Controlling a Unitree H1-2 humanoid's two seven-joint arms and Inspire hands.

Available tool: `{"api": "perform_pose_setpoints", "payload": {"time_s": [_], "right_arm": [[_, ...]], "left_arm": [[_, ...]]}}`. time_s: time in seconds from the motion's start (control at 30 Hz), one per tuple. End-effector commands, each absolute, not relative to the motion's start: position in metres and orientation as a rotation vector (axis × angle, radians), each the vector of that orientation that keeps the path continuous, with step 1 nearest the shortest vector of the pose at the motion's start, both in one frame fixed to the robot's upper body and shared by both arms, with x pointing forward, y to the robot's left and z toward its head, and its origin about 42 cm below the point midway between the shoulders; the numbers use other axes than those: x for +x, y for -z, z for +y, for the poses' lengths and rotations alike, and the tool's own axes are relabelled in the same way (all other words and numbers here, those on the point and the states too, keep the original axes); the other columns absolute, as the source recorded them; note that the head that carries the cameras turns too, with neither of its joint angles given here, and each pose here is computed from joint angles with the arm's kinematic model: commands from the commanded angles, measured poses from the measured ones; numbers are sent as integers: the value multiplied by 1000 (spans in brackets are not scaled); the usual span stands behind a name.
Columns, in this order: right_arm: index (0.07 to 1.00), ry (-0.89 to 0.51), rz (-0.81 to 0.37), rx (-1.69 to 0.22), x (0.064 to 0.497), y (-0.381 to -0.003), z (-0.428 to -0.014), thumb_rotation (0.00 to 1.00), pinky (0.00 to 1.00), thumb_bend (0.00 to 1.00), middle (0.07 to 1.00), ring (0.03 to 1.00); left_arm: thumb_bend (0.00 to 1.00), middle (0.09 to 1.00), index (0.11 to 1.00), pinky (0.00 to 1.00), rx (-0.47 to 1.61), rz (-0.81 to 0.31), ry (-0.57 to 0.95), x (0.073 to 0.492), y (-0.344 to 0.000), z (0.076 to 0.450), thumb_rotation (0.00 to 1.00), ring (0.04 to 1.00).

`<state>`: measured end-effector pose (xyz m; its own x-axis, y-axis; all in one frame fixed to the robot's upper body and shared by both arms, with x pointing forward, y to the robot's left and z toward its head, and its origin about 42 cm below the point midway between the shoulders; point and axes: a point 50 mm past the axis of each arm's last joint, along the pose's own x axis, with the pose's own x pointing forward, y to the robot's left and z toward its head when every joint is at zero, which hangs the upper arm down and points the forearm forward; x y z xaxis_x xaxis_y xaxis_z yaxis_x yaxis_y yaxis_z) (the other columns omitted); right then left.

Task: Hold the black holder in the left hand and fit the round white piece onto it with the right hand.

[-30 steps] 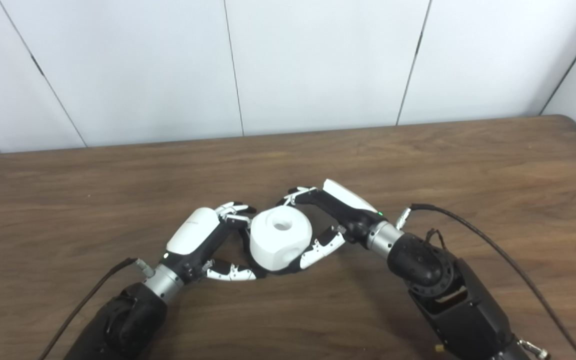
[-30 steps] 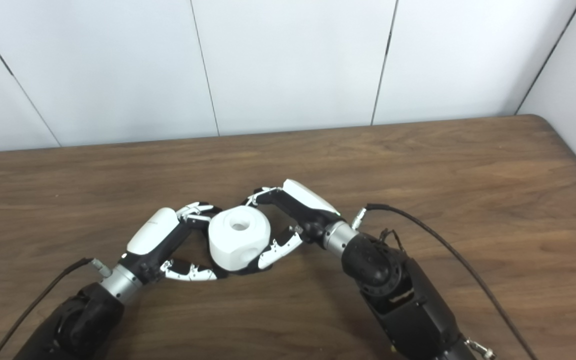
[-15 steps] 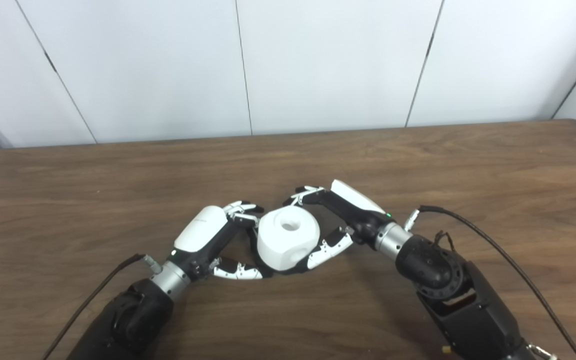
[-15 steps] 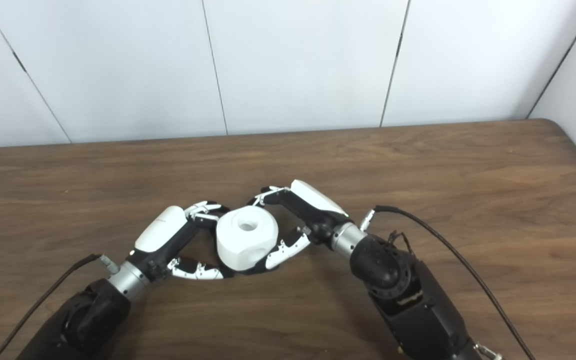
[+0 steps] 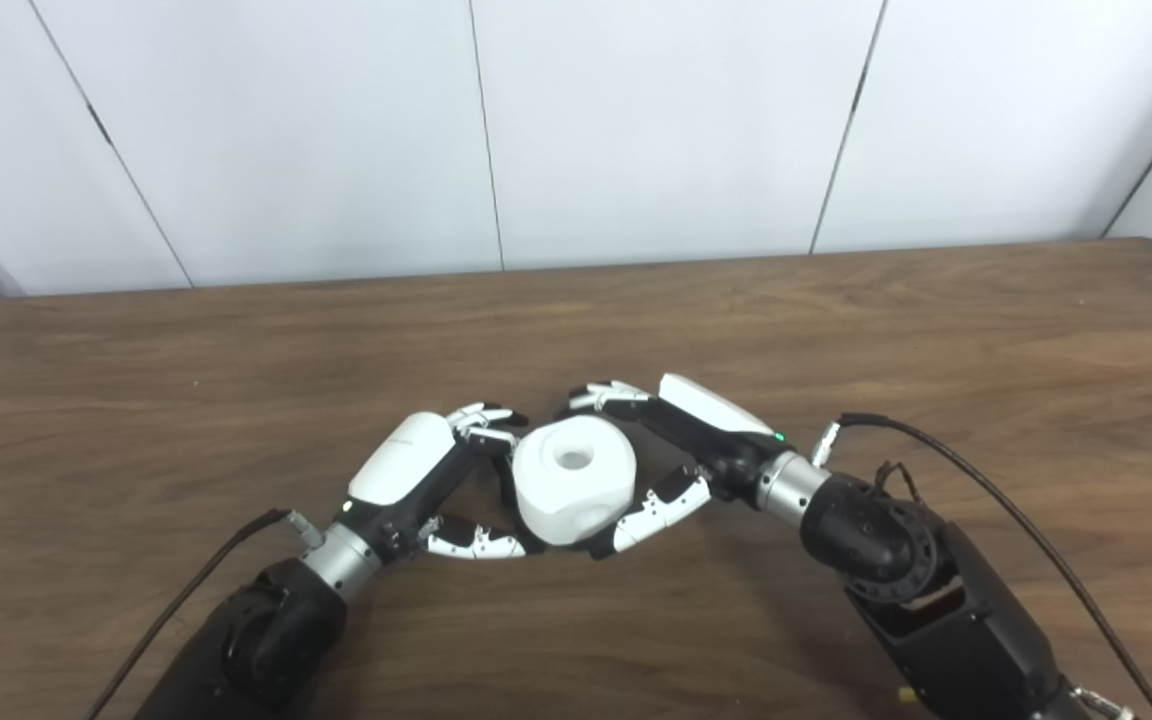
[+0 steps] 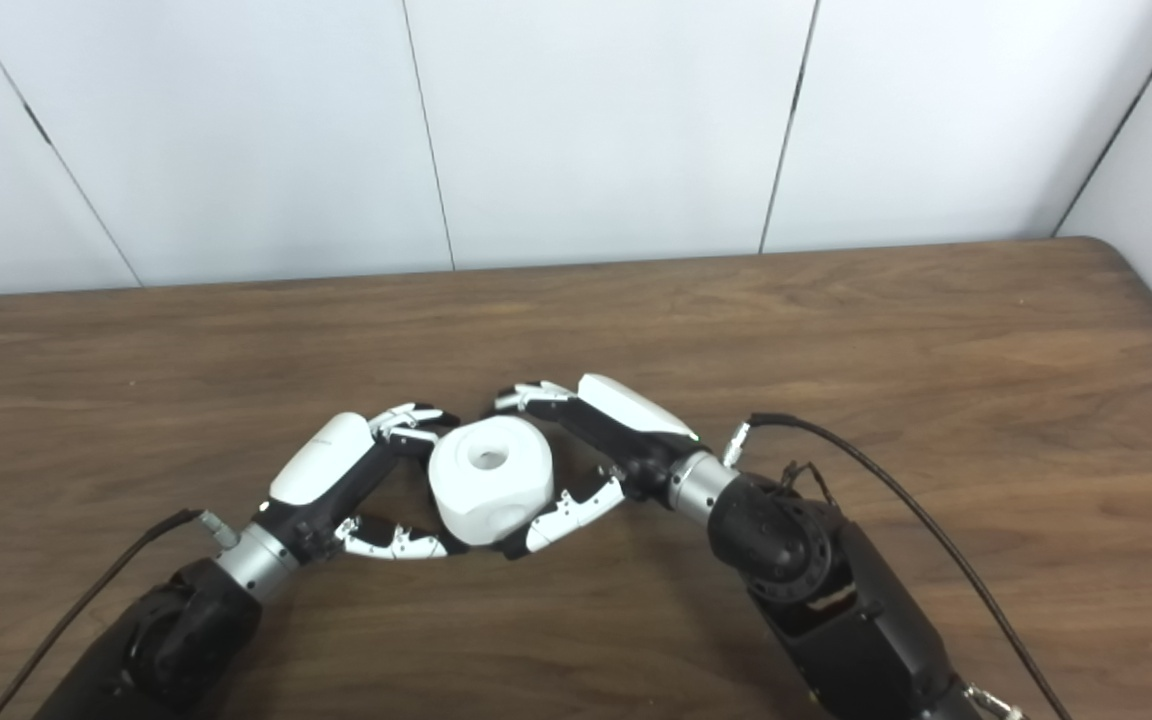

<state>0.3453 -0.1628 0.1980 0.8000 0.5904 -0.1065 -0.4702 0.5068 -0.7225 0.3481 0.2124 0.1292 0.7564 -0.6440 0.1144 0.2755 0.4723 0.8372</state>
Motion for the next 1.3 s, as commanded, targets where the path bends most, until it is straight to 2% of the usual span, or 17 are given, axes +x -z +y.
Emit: {"api": "perform_pose_setpoints", "payload": {"time_s": [0.0,0.23,0.47,0.67,0.83,0.93,1.03,1.13,1.27], "right_arm": [[946,-618,-242,-806,348,-219,-159,364,906,1000,970,1000],[909,-602,-257,-809,347,-219,-160,362,890,993,982,1000],[888,-598,-254,-806,349,-223,-165,362,925,974,987,1000],[907,-569,-209,-808,355,-225,-192,355,900,954,991,1000],[939,-536,-140,-806,358,-215,-226,443,896,930,995,1000],[939,-491,-100,-799,355,-213,-247,453,967,884,1000,1000],[936,-456,-78,-797,354,-210,-264,456,997,883,1000,1000],[934,-413,-56,-813,356,-206,-283,518,916,880,994,989],[940,-363,-27,-746,361,-199,-298,610,959,844,1000,999]], "left_arm": [[522,657,484,916,953,-399,647,339,-116,213,50,854],[522,658,484,920,955,-394,648,339,-115,214,50,854],[522,659,484,913,959,-400,649,340,-116,215,50,852],[522,657,484,915,966,-397,643,341,-118,217,50,852],[522,661,484,912,974,-395,638,341,-119,218,49,852],[522,660,484,908,980,-394,637,342,-120,220,49,851],[521,661,484,910,984,-391,634,342,-120,223,48,852],[521,660,484,903,983,-390,629,342,-120,226,48,850],[521,658,484,900,980,-391,629,342,-119,229,48,846]]}}
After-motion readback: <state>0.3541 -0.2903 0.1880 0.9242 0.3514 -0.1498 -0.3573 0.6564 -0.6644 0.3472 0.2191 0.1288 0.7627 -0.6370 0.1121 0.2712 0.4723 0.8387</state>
